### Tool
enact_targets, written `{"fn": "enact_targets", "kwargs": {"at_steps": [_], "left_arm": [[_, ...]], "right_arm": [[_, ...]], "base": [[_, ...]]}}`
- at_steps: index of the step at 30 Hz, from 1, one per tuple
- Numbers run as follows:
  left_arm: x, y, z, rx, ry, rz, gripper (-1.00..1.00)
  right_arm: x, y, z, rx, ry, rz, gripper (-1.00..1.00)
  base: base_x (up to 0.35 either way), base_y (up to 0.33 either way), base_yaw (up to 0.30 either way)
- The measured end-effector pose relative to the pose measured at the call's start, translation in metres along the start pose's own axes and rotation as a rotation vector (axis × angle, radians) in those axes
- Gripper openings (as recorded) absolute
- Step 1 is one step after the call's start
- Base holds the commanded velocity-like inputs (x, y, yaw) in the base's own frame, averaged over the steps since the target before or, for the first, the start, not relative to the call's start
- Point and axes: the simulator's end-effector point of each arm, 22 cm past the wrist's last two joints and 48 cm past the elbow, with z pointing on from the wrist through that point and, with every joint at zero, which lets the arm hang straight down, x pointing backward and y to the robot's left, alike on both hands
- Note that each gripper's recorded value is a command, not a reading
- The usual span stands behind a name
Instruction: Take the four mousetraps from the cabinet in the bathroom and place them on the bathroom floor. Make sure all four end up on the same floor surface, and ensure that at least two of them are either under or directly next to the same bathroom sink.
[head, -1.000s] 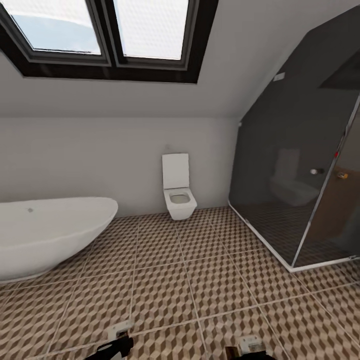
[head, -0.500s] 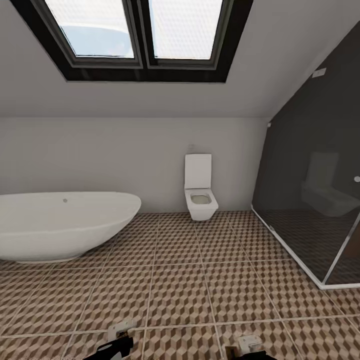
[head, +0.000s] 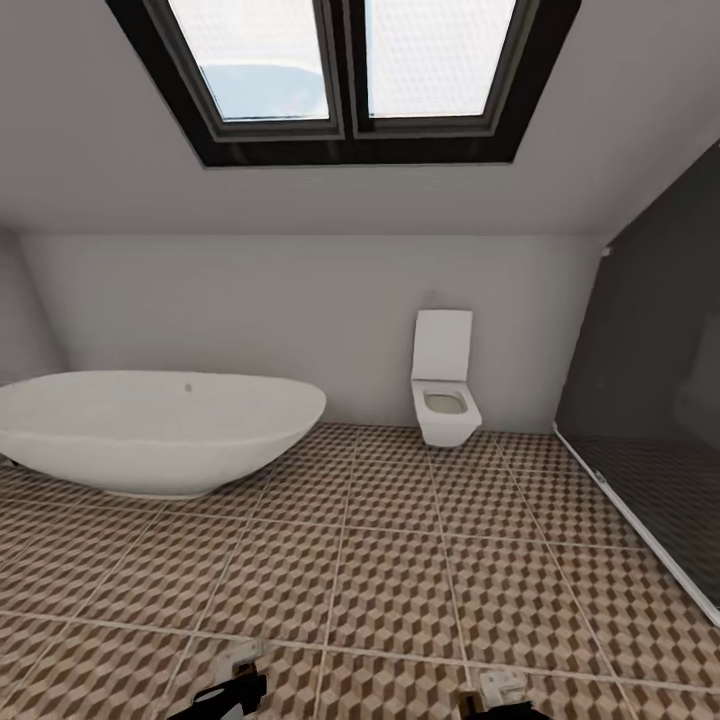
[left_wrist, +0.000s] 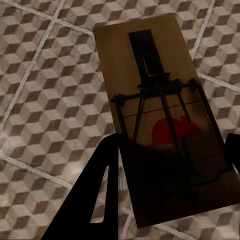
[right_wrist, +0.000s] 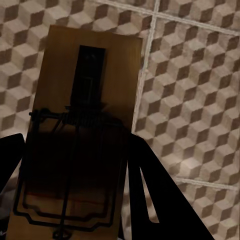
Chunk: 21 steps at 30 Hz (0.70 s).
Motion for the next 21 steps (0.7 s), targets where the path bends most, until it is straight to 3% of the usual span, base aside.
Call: {"fn": "enact_targets", "kwargs": {"at_steps": [21], "left_arm": [[0.0, 0.0, 0.0, 0.0, 0.0, 0.0, -1.0]], "right_arm": [[0.0, -0.0019, 0.0, 0.006, 0.0, 0.003, -1.0]], "base": [[0.0, 0.0, 0.3]]}}
